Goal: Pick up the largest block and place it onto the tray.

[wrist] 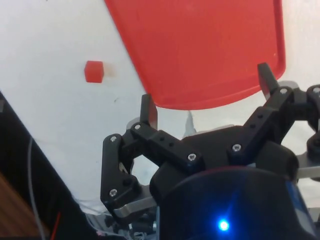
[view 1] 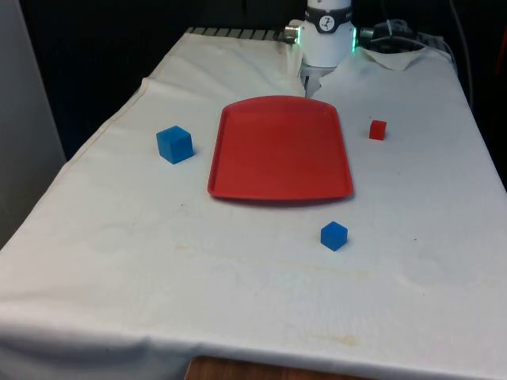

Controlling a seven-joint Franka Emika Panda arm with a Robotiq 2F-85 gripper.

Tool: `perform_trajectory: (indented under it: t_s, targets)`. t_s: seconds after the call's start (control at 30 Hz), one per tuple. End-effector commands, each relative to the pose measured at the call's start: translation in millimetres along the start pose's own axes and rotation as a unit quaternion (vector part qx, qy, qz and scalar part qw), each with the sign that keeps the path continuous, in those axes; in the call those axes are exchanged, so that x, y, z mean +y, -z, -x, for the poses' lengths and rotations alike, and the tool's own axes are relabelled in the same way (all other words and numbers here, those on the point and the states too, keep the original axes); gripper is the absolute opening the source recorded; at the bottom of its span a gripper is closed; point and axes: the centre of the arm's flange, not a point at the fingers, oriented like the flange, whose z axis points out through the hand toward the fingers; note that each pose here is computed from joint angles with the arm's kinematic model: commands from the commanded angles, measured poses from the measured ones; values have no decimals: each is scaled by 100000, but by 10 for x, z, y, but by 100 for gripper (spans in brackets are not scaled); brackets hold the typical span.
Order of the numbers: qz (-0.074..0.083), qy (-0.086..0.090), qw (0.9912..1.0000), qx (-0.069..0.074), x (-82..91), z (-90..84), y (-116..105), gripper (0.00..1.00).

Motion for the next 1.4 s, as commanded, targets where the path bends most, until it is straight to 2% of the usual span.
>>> perform_trajectory:
  t_s: [0.0, 0.1, 0.13, 0.17, 0.43, 0.47, 0.5, 0.73, 0.77, 0.8, 1.0, 1.03, 1.07, 1.1, 1.3, 1.33, 1.37]
  targets:
    - [803, 167, 99994, 785, 35, 28, 10, 100]
    - [1317, 361, 99986, 948, 82, 73, -2, 100]
    - [681, 309, 99997, 317, 63, 65, -11, 100]
    - [1444, 418, 99984, 965, 99, 88, -4, 100]
    - [3009, 1283, 99937, 1371, 241, 162, -12, 100]
    - [2459, 1122, 99960, 777, 235, 154, -19, 100]
    - [3219, 1434, 99927, 1506, 259, 164, -8, 100]
    - [4686, 2492, 99828, 2494, 372, 183, -25, 100]
    - [3927, 2236, 99883, 1720, 356, 174, -29, 100]
    - [4927, 2719, 99803, 2785, 398, 199, -47, 100]
    - [5795, 3326, 99720, 3359, 451, 254, -132, 100]
    - [5062, 3107, 99787, 2679, 431, 229, -135, 100]
    - [5929, 3413, 99707, 3435, 462, 266, -147, 100]
    - [6200, 3644, 99671, 3739, 475, 286, -172, 100]
    - [7404, 4084, 99550, 4289, 572, 347, -260, 100]
    - [7404, 4084, 99550, 4289, 572, 347, -260, 100]
    - [6819, 3986, 99613, 3861, 550, 346, -268, 100]
